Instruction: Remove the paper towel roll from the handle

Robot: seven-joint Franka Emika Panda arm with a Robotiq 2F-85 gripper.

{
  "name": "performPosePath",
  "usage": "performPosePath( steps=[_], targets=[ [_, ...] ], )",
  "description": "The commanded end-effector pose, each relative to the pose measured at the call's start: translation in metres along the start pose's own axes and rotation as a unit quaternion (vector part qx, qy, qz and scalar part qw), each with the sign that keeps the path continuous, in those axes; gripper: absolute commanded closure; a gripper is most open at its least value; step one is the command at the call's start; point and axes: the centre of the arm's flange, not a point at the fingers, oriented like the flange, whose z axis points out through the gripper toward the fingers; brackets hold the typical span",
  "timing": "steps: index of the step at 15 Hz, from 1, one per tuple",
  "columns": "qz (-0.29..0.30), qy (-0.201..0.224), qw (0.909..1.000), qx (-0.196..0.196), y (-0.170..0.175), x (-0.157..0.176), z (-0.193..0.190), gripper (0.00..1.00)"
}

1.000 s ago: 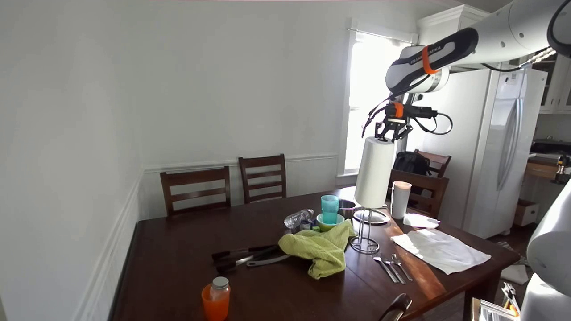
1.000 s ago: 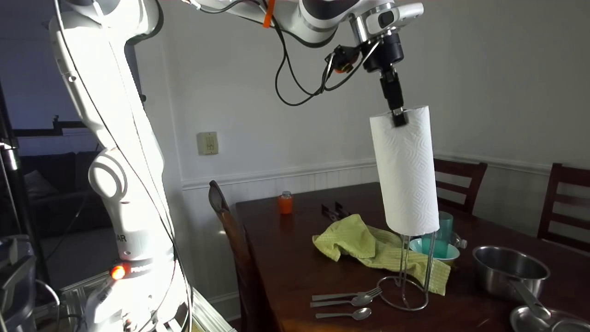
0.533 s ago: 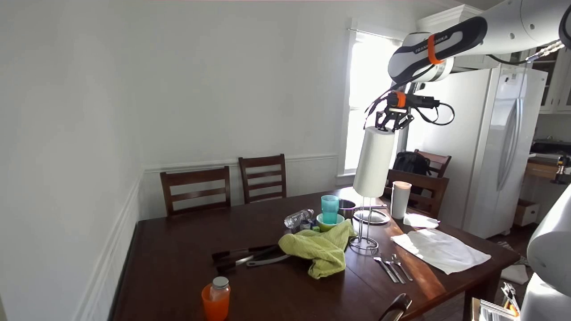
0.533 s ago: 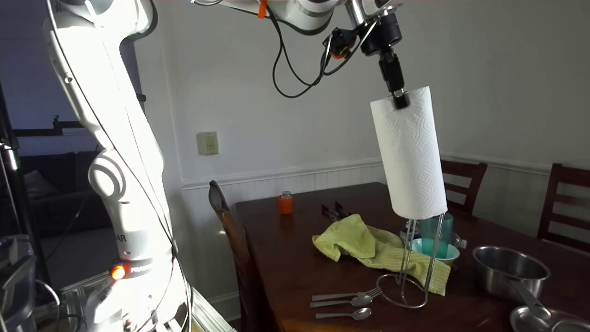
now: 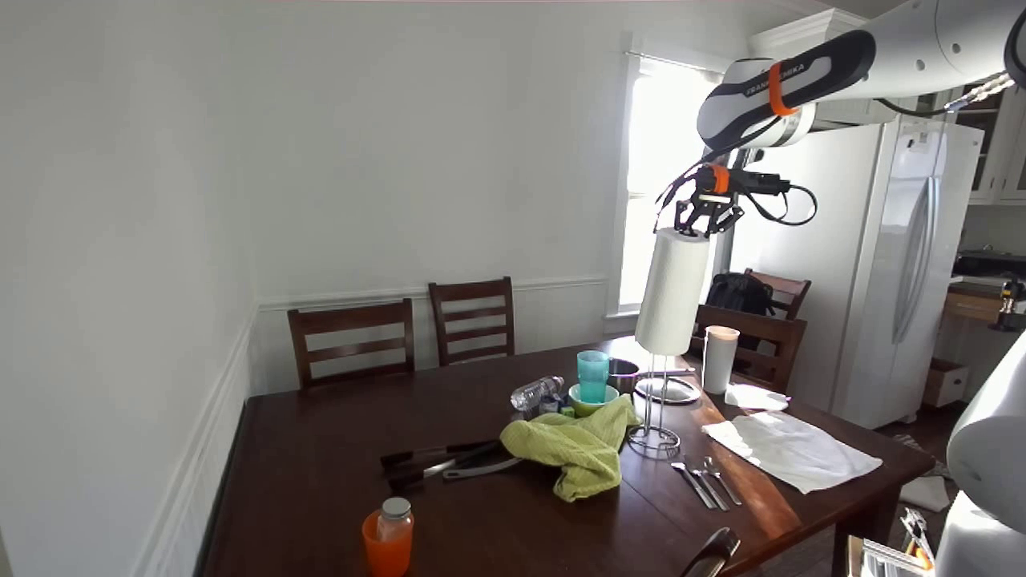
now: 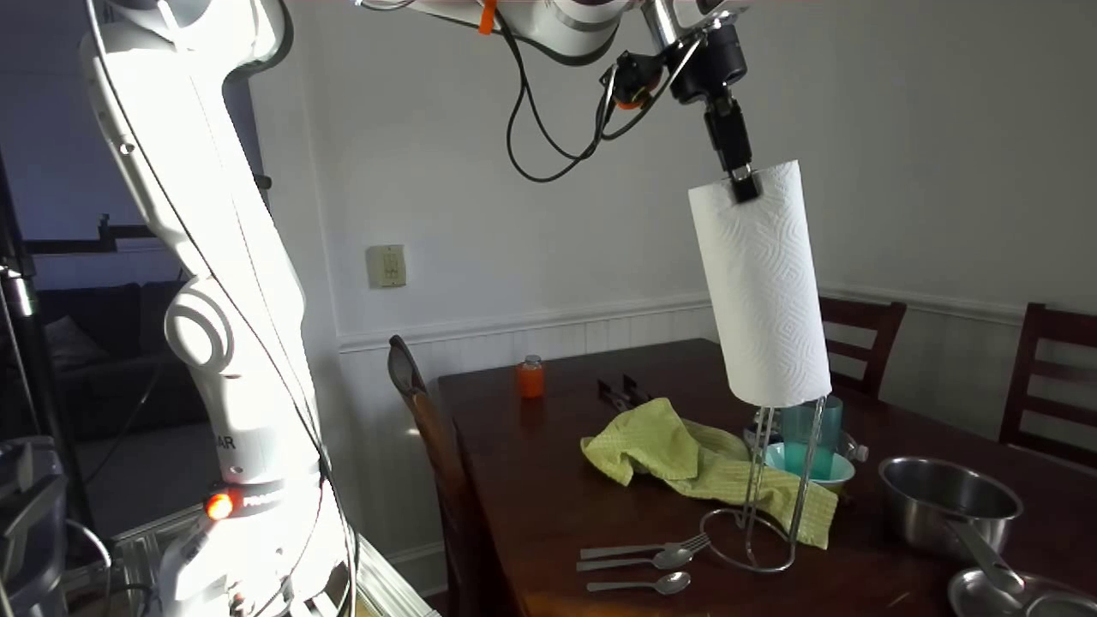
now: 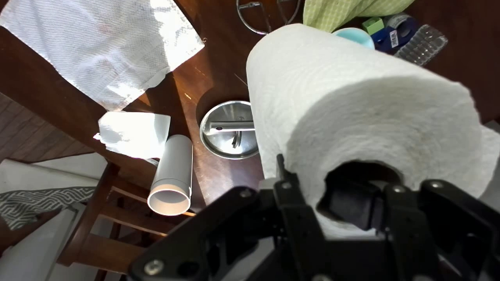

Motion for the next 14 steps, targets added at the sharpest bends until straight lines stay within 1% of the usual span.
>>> performPosePath(
  steps=[1,8,14],
  targets=[
    [0.000,0.000,1.0000,0.000,0.000,0.000,0.000,0.95],
    [0.000,-0.005,1.0000,-0.006,-0.003,0.005,-0.024,0.95],
    [0.002,0.012,0.9999,0.001,-0.008,0.015,-0.054,0.95]
  ],
)
